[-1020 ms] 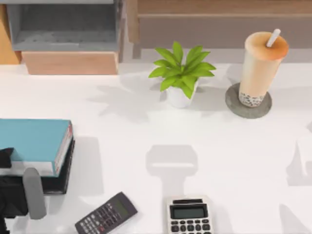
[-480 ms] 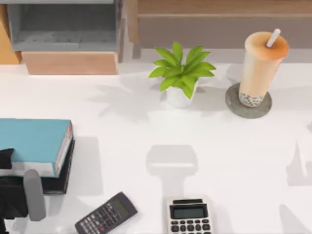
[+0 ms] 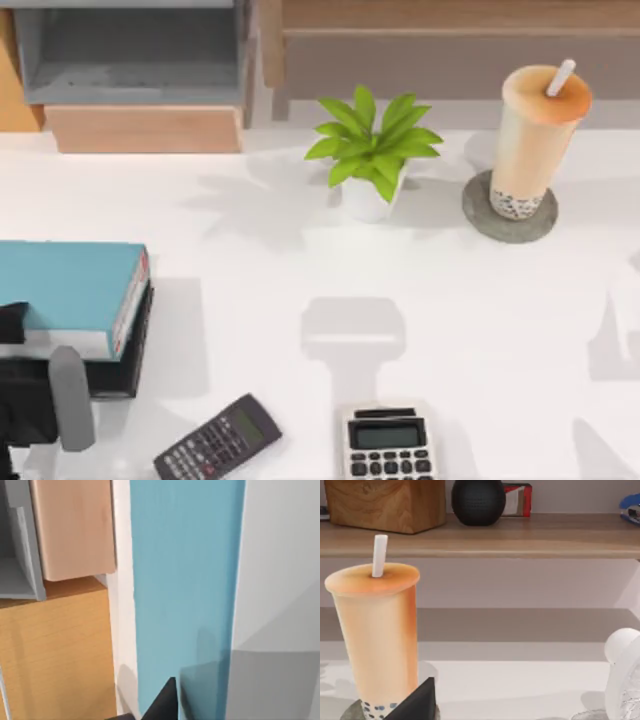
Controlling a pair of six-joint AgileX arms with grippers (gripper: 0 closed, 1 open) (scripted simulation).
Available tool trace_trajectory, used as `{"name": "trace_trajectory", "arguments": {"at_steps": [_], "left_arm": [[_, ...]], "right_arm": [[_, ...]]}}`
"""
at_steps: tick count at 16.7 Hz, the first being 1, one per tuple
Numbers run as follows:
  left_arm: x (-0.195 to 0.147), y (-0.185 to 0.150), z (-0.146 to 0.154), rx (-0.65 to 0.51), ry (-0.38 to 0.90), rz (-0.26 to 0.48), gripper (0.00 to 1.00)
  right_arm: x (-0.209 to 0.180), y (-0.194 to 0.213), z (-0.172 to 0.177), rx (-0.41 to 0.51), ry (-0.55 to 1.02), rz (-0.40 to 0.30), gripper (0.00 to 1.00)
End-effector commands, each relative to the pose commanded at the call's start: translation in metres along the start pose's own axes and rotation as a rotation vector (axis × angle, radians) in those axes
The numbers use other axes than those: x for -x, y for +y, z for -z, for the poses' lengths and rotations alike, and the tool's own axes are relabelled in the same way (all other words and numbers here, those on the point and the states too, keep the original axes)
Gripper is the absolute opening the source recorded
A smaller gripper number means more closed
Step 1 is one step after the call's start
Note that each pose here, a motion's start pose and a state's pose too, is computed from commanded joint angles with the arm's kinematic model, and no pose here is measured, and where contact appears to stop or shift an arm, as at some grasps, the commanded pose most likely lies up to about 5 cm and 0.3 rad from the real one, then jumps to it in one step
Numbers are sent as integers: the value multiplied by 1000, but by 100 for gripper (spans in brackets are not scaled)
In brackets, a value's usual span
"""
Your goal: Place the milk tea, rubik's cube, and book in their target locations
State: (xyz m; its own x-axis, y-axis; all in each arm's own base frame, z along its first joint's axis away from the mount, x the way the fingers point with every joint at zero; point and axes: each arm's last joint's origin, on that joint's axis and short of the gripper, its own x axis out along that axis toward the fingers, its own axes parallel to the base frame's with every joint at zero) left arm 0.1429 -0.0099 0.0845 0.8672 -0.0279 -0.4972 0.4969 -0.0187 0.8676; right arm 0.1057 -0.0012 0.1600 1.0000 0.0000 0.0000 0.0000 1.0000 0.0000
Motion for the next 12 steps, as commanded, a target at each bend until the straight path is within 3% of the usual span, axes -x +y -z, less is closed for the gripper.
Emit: {"name": "trace_trajectory", "arguments": {"at_steps": [12], "left_arm": [[0,0,0,0,0,0,98]], "right_arm": [[0,0,0,0,0,0,100]]}}
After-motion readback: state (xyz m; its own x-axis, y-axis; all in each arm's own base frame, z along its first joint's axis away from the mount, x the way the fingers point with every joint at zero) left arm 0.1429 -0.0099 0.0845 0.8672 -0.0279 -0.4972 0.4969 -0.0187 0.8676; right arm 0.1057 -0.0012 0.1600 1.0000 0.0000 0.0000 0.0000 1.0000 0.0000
